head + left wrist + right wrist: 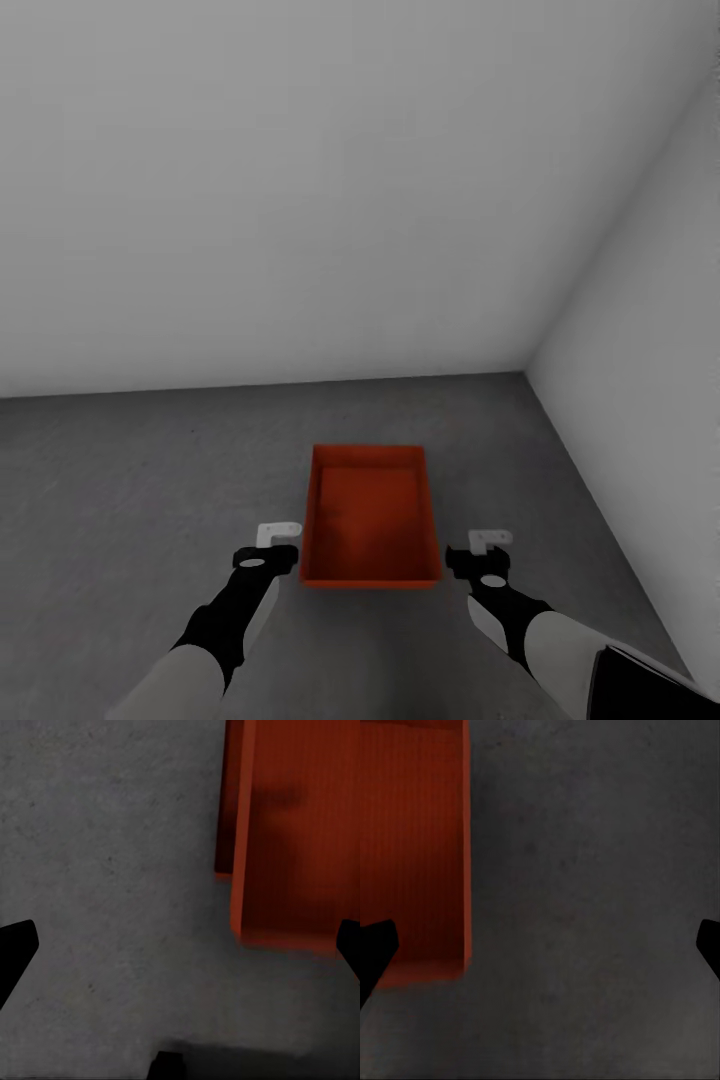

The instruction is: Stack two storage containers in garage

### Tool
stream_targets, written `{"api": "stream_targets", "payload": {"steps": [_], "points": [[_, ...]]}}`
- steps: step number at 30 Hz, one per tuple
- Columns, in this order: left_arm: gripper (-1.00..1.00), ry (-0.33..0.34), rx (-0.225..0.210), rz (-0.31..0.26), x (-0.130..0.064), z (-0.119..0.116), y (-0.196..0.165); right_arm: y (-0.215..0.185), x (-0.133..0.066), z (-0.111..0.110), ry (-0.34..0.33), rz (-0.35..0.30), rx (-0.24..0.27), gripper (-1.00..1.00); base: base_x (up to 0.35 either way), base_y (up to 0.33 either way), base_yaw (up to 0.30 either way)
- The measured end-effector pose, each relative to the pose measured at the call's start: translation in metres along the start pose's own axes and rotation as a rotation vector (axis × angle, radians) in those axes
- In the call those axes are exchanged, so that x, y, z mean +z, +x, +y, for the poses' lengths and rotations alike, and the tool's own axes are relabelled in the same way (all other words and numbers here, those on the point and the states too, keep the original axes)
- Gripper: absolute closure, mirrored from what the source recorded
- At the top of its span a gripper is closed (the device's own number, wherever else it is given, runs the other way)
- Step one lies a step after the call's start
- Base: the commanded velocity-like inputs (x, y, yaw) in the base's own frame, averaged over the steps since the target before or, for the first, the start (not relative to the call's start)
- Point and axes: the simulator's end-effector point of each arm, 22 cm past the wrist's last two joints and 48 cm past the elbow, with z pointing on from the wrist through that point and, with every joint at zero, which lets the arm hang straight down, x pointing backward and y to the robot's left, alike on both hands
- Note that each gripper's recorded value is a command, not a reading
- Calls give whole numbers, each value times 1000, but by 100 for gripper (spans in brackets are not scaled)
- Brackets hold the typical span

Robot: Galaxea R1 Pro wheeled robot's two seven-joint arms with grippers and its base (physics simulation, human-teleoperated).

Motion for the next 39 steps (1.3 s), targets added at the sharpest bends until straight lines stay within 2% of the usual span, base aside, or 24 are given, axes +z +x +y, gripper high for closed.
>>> {"api": "stream_targets", "payload": {"steps": [10, 22, 39], "points": [[-100, -2, 0, -4, 0, 1, -1, 0, 0, 1, -1, 0, 0, -100, -246, 0, 0], [-100, -4, -1, -17, -4, 1, -7, -7, -4, -5, 34, -13, 4, -100, -12, 0, 0], [-100, -5, -4, -43, -12, 2, -20, -21, -10, -7, 35, -37, 7, -100, 0, 0, 0]]}}
